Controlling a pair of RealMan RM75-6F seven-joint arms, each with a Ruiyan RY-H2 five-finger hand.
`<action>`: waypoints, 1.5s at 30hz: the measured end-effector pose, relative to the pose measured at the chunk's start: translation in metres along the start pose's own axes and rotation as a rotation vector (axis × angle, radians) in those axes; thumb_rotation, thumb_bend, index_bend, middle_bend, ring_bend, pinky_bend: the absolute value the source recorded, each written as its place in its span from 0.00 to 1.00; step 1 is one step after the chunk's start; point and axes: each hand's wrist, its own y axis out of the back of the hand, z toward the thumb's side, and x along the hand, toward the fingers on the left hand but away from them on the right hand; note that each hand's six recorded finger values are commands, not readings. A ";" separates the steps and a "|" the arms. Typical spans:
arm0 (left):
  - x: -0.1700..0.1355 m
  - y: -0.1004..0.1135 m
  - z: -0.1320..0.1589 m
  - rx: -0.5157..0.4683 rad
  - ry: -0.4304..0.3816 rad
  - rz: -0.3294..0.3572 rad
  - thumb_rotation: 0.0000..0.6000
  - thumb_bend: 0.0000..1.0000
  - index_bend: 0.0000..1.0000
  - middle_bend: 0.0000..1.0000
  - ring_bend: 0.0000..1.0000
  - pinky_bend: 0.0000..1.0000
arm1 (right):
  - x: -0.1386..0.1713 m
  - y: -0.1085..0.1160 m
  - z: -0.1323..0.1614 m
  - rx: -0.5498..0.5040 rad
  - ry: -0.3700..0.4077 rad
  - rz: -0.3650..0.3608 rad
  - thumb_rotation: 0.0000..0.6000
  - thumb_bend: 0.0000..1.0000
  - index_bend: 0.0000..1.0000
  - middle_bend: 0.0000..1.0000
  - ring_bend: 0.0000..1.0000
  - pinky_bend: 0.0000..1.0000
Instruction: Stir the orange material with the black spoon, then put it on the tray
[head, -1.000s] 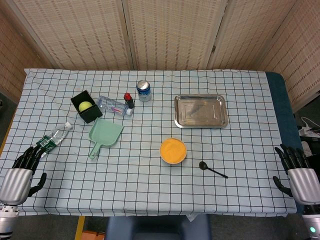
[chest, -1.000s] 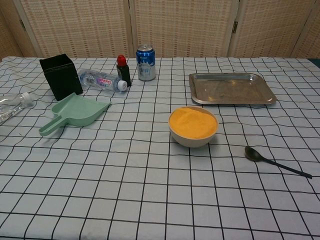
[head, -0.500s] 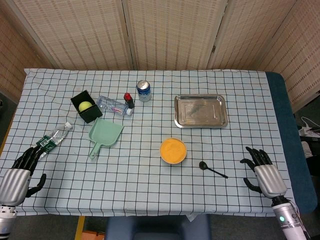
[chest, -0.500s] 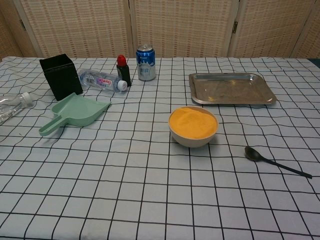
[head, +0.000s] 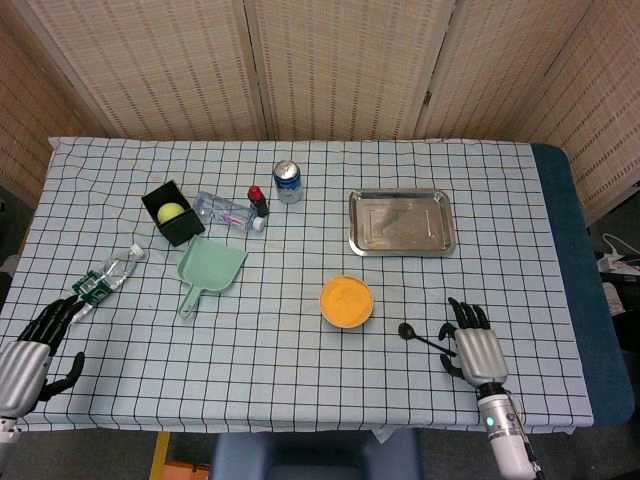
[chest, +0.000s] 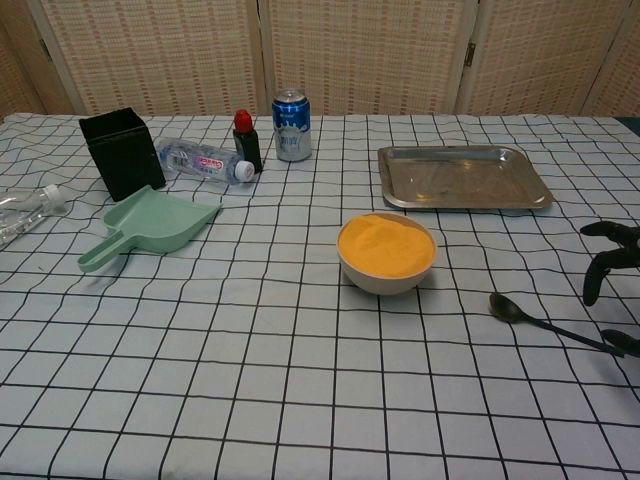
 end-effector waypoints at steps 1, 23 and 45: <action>-0.001 0.002 -0.001 -0.003 0.001 0.005 1.00 0.52 0.00 0.00 0.00 0.18 | -0.004 -0.001 0.003 -0.001 -0.008 0.002 1.00 0.25 0.47 0.00 0.00 0.00; -0.002 0.007 -0.006 -0.021 -0.002 0.014 1.00 0.52 0.00 0.00 0.00 0.18 | -0.047 -0.018 0.035 0.023 -0.014 0.077 1.00 0.33 0.48 0.00 0.00 0.00; -0.003 0.010 -0.007 -0.029 -0.006 0.026 1.00 0.52 0.00 0.00 0.00 0.18 | -0.044 -0.029 0.036 0.054 -0.010 0.085 1.00 0.37 0.52 0.00 0.00 0.00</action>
